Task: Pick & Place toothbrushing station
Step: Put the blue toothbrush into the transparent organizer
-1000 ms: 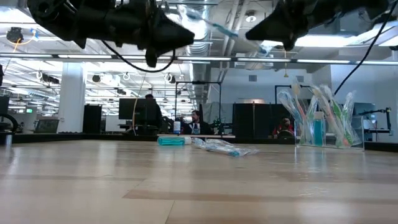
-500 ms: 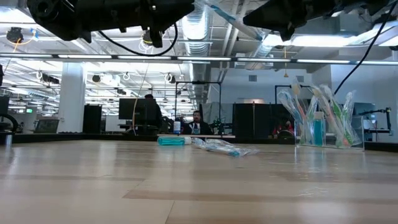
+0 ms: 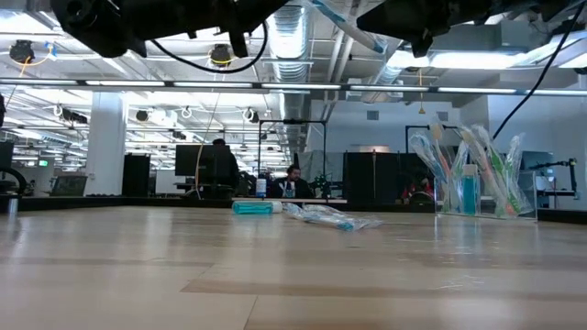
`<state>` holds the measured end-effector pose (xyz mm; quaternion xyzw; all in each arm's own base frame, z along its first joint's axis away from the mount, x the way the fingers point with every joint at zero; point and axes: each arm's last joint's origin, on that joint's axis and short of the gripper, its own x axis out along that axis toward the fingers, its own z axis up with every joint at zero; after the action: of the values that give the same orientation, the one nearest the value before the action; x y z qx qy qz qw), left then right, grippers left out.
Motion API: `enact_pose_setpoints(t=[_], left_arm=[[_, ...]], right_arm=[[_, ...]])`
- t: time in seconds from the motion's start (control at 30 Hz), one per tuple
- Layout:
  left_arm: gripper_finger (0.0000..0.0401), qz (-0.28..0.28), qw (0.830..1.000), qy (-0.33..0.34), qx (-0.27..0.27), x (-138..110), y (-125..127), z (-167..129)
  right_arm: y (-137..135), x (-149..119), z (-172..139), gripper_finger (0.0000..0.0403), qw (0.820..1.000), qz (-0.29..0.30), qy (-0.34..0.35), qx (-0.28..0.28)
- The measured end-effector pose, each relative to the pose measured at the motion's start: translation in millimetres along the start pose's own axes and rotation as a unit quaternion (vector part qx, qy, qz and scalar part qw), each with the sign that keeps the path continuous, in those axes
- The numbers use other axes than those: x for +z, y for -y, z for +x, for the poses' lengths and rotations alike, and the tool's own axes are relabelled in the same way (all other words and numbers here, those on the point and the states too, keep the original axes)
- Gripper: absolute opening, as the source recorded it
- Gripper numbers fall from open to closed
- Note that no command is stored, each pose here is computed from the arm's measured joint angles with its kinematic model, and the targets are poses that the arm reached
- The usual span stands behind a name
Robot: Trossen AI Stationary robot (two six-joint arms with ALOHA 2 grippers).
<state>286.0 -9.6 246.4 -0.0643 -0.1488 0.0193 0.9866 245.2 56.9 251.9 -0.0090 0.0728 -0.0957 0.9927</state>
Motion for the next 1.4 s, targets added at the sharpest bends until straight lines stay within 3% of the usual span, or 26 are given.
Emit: enact_pose_setpoints(t=[0.5,0.73,1.4], left_arm=[[0.0073,0.025,1.0,0.012,-0.001,-2,2,21],[0.0008,0.025,1.0,0.013,0.003,-2,2,21],[0.0006,0.025,1.0,0.012,0.0,-2,2,21]], right_arm=[[0,-1,0,0.0,1.0,-0.009,-0.003,0.0],[0,-1,0,0.0,1.0,-0.009,-0.003,0.0],[0,-1,0,0.0,1.0,-0.015,-0.003,0.0]])
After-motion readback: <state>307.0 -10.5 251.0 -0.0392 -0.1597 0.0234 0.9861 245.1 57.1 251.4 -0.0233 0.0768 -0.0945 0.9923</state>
